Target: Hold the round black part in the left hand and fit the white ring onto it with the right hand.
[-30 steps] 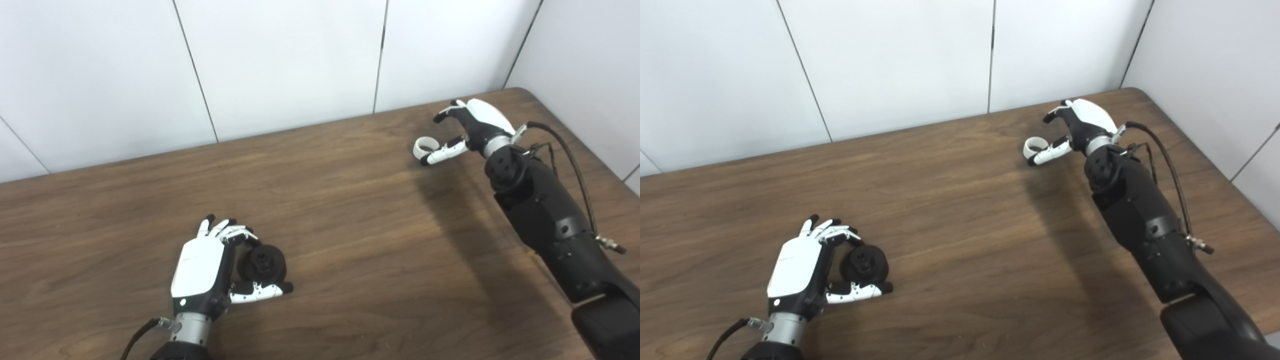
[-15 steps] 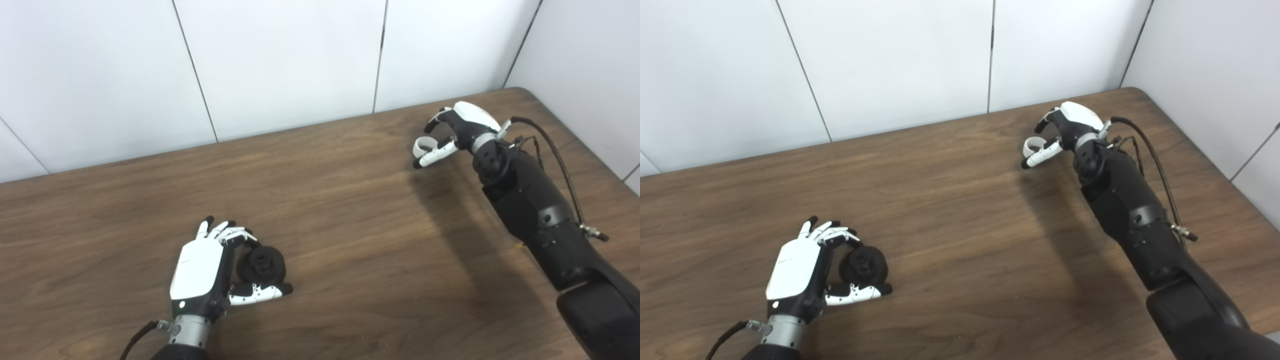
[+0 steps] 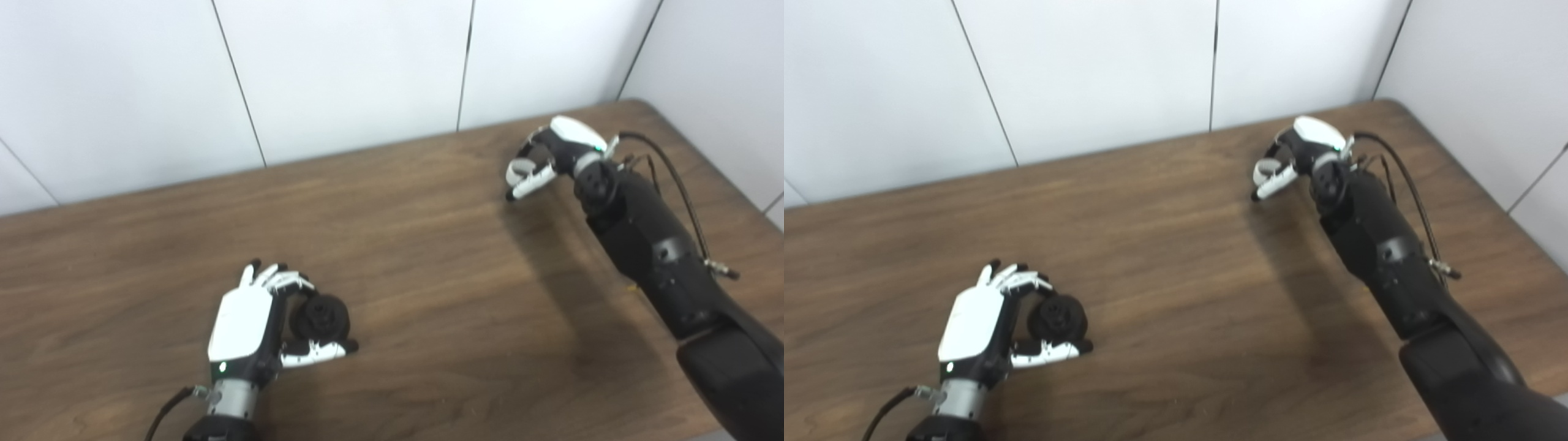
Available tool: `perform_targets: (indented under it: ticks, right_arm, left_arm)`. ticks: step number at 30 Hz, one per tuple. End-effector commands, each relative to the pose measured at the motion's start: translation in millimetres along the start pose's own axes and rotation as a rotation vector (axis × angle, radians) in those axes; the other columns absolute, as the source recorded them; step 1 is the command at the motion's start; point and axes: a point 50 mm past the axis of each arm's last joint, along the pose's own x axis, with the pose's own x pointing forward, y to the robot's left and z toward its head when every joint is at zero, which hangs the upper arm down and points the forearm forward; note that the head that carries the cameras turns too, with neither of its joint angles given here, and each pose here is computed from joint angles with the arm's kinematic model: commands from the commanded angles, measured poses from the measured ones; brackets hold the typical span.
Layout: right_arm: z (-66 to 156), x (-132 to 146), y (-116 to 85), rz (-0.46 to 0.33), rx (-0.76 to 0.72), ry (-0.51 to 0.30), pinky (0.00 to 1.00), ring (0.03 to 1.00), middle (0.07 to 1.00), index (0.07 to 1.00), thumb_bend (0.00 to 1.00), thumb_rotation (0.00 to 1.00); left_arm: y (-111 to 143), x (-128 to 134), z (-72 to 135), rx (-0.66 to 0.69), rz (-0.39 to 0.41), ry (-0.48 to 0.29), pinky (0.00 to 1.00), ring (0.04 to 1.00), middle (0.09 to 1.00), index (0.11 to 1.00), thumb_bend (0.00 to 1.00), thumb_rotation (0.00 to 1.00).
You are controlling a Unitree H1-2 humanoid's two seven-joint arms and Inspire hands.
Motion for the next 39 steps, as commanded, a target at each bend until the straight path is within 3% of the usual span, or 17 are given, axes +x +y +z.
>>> perform_targets:
  ticks: [1, 39]
  right_arm:
    - [10.2, 3.1, -39.8, -0.103, -0.021, -0.024, 1.00, 1.000, 0.932, 0.649, 0.87, 0.26]
    - [4.9, 2.0, -41.5, -0.095, -0.056, -0.015, 1.00, 1.000, 0.911, 0.643, 0.84, 0.26]
  left_arm:
    - [-0.8, -3.3, -1.0, 0.013, -0.025, 0.008, 1.00, 0.880, 0.752, 0.482, 0.52, 0.05]
    - [1.9, -2.2, -1.9, 0.020, -0.012, 0.000, 1.00, 0.868, 0.744, 0.482, 0.52, 0.05]
